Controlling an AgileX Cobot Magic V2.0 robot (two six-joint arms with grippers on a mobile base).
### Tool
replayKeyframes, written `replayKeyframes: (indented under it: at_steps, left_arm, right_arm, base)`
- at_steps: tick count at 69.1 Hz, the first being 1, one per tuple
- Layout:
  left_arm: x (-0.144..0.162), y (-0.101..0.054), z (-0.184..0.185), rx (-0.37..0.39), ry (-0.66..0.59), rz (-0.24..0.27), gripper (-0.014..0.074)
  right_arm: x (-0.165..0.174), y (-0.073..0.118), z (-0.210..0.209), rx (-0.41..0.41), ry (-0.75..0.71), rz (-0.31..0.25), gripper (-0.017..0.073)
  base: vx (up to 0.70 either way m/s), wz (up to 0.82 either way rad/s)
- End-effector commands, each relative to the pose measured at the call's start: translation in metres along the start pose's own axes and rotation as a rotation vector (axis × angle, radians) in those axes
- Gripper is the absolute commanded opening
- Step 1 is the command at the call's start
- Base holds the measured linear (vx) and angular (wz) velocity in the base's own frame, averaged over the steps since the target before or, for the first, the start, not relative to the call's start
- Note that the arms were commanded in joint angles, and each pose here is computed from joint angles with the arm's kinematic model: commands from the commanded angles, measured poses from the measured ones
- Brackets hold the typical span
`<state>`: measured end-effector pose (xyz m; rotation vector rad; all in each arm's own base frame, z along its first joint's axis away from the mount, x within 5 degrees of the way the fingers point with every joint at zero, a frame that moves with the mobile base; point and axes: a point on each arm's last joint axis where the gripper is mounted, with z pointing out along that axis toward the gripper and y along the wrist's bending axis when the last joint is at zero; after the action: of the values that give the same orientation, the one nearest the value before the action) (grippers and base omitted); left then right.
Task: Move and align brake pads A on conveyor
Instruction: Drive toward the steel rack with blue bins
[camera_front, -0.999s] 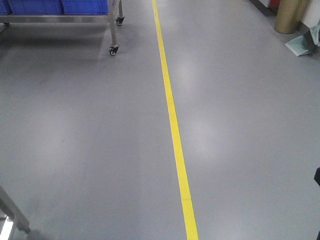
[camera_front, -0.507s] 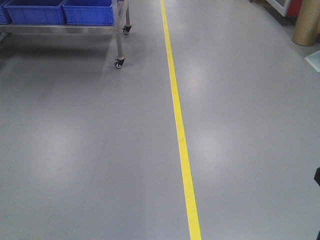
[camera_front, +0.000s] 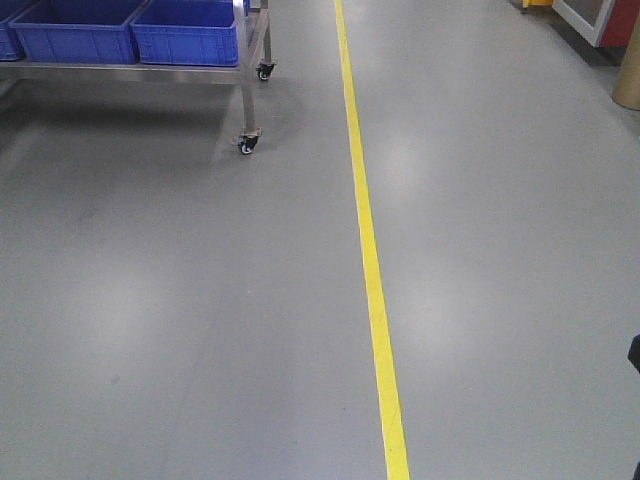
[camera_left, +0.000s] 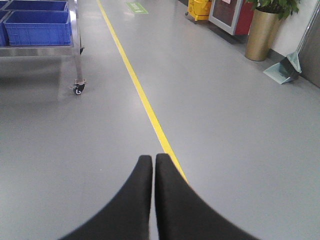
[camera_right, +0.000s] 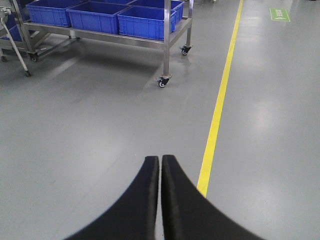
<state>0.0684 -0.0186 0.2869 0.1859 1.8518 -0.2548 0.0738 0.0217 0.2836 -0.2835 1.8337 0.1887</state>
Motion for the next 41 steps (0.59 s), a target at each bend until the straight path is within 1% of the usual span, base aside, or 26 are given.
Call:
replayKeyframes:
  at_steps: [1,30,41]
  left_arm:
    - [-0.0136,-0.0021,-0.0025,0.019,-0.086,0.000,-0.0006]
    - [-0.0136,-0.0021,-0.0025,0.019,-0.086,0.000,-0.0006]
    - [-0.0136,-0.0021,-0.0025,0.019,-0.086,0.000,-0.0006]
  right_arm:
    - [-0.0146,-0.0001,-0.0022,0.000,-0.090,-0.009,-0.0006]
    - [-0.0146,-0.0001,-0.0022,0.000,-0.090,-0.009,-0.0006]
    - [-0.0146,-0.0001,-0.0022,0.000,-0.090,-0.009,-0.0006]
  base:
    - [0.17,0.02]
    - [0.07,0.02]
    - [0.02,0.12]
